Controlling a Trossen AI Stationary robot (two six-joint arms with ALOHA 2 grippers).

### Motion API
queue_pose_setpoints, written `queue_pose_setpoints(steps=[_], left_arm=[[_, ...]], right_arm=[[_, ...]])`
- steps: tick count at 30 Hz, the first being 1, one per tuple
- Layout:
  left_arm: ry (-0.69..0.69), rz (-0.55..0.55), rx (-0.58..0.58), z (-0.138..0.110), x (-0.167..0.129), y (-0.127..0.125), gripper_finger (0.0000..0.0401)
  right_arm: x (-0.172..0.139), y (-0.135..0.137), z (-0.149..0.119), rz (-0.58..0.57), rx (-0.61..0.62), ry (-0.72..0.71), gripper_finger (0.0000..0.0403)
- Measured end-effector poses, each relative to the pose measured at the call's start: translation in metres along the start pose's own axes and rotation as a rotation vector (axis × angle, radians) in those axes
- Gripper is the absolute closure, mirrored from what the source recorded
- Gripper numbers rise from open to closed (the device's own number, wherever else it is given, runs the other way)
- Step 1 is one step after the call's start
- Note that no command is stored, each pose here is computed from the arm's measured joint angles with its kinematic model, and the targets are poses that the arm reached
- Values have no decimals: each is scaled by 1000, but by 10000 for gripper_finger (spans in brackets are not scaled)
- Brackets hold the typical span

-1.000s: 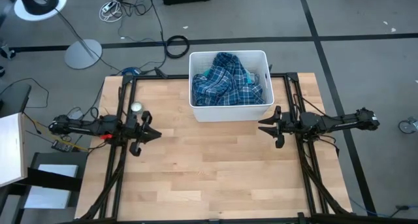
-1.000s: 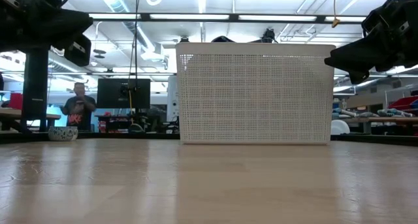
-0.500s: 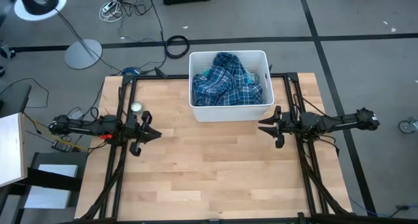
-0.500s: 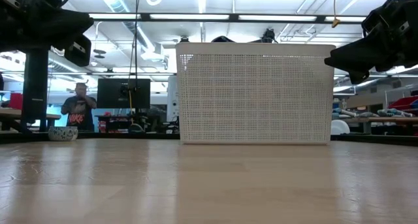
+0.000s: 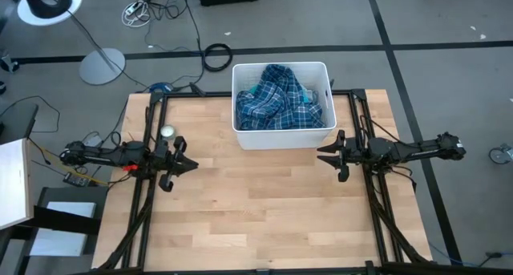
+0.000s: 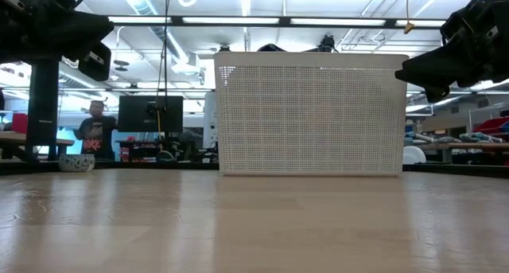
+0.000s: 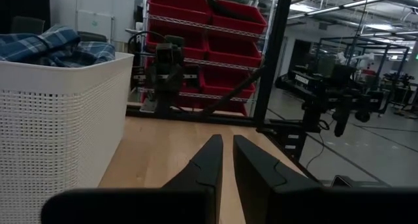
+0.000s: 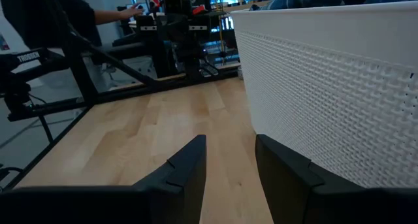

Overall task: Sort clothes
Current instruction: Return to Home Position

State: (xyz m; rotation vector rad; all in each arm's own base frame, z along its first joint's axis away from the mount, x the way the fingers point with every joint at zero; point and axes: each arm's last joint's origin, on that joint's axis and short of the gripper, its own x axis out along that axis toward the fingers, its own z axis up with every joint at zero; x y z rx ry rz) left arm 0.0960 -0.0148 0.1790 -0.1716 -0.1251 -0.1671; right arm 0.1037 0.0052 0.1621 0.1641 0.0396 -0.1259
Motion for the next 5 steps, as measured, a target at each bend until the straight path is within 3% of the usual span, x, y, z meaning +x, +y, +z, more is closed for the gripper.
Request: queue_pose_setpoints(steps=[5], left_arm=[[0,0,0,0,0,0,359]], right_arm=[[0,0,0,0,0,0,268]])
